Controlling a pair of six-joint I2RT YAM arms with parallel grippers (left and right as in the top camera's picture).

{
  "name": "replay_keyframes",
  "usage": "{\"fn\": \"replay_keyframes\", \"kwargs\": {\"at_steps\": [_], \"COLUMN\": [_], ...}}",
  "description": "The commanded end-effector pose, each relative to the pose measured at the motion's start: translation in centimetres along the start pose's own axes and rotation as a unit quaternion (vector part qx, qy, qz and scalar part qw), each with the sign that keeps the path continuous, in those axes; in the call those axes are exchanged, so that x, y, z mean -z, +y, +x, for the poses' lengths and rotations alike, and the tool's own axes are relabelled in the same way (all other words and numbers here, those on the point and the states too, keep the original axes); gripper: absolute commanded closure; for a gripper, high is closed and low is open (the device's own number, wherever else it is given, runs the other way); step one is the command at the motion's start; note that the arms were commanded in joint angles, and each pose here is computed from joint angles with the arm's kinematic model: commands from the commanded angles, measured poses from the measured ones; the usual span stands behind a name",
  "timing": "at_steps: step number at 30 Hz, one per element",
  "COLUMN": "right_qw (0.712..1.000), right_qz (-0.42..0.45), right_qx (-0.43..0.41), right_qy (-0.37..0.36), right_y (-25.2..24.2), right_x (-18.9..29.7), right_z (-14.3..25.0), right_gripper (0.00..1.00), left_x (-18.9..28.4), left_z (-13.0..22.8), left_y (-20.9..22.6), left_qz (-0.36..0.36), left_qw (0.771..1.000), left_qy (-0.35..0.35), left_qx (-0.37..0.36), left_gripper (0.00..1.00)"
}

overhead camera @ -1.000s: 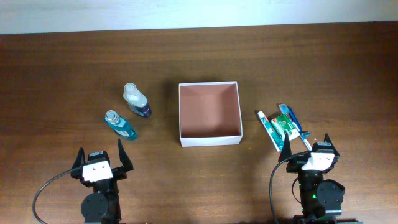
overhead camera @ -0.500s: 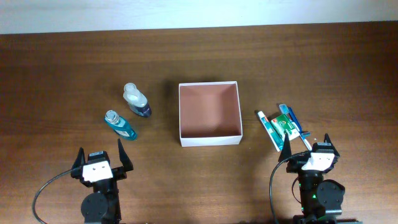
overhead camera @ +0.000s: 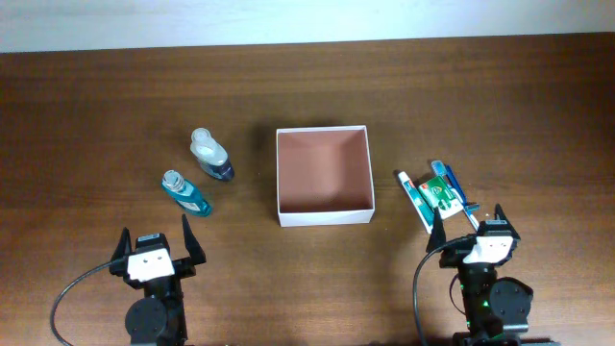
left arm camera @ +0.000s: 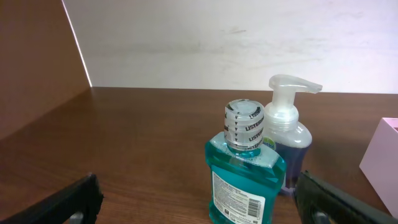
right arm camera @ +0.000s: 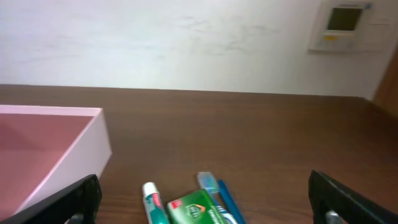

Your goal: Pack container

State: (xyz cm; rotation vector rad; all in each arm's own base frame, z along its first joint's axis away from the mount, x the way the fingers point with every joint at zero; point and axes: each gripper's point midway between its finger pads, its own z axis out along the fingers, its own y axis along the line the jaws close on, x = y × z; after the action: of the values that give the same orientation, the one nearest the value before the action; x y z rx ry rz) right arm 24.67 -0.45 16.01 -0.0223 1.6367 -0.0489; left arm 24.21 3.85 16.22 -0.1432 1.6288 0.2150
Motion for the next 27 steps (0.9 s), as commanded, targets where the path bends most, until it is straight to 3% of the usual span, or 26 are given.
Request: {"fn": "replay_keyframes", "kwargs": {"at_steps": [1,27], "right_qw": [1.000,1.000], "right_qz": [-0.031,-0.031], "right_qx": [0.000,0.000], "right_qy": [-0.001,0.002], "right_y": [1.12,1.12], "right_x": [0.06,0.06], "right_z": [0.08,0.25], "right_gripper": [0.02,0.01], "left_x": [0.01,0.03], "left_z": [0.07,0.00], "left_y": [-0.15,-0.74], "left_qz": [0.006,0.023], "left_qw": [1.000,1.000], "left_qy": [-0.001,-0.003], "left_qx": [-0.008,-0.005], "left_gripper": [0.01,0.00]}}
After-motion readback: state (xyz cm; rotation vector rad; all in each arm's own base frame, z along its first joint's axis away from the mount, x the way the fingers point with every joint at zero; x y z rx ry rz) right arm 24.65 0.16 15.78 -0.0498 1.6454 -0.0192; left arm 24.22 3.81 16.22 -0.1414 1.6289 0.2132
